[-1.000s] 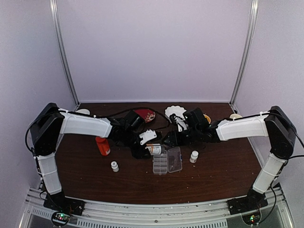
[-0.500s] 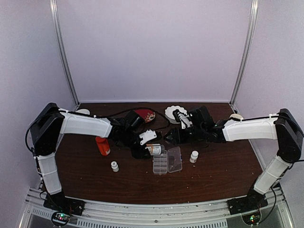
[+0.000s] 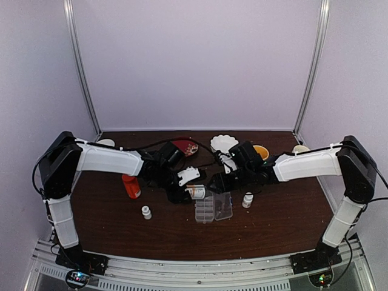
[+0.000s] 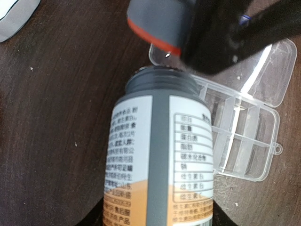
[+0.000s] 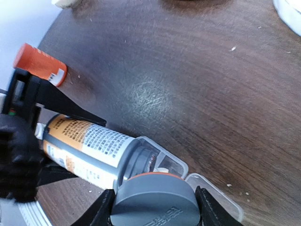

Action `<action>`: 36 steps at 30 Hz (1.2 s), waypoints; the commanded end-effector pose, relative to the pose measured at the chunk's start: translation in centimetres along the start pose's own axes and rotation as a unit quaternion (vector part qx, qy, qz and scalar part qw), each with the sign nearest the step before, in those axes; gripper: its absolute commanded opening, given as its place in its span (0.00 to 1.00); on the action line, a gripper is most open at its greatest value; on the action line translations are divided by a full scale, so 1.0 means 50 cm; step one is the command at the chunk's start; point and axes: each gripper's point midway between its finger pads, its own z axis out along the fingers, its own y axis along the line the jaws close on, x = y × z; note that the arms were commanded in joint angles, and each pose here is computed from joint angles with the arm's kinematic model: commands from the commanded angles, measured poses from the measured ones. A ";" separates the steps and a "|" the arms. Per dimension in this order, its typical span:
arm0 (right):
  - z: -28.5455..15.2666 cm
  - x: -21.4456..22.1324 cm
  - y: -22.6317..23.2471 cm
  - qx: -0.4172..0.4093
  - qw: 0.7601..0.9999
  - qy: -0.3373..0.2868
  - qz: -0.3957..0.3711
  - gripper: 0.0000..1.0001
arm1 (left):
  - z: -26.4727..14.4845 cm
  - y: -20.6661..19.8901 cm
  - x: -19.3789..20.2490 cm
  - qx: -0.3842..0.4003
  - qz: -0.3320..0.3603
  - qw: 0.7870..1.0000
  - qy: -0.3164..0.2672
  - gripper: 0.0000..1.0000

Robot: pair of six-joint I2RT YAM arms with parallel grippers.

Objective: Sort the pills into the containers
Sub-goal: Pour the pill into the compartment of the pill container.

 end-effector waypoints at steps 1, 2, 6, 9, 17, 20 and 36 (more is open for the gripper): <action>-0.068 -0.071 0.027 -0.056 0.995 -0.081 0.007 0.00 | -0.002 0.004 -0.031 -0.001 0.012 1.000 -0.024 0.00; -0.076 -0.077 0.037 -0.068 0.994 -0.090 0.004 0.00 | -0.002 0.004 -0.030 -0.001 0.012 1.000 -0.024 0.00; -0.056 -0.063 0.051 -0.099 0.992 -0.075 0.010 0.00 | -0.003 0.004 -0.036 0.000 0.012 1.000 -0.027 0.00; -0.003 -0.013 0.021 -0.061 0.998 -0.011 0.017 0.00 | -0.007 0.006 -0.044 0.000 0.013 0.999 -0.031 0.00; -0.004 0.007 -0.046 0.067 0.997 0.023 -0.033 0.00 | -0.006 0.001 -0.037 0.004 0.014 1.000 -0.022 0.00; -0.045 -0.037 -0.030 0.039 0.999 -0.026 -0.023 0.00 | -0.007 0.001 -0.036 0.002 0.015 1.000 -0.019 0.00; -0.001 -0.013 0.010 -0.010 1.000 -0.008 -0.023 0.00 | -0.004 0.001 -0.033 0.002 0.012 1.000 -0.016 0.00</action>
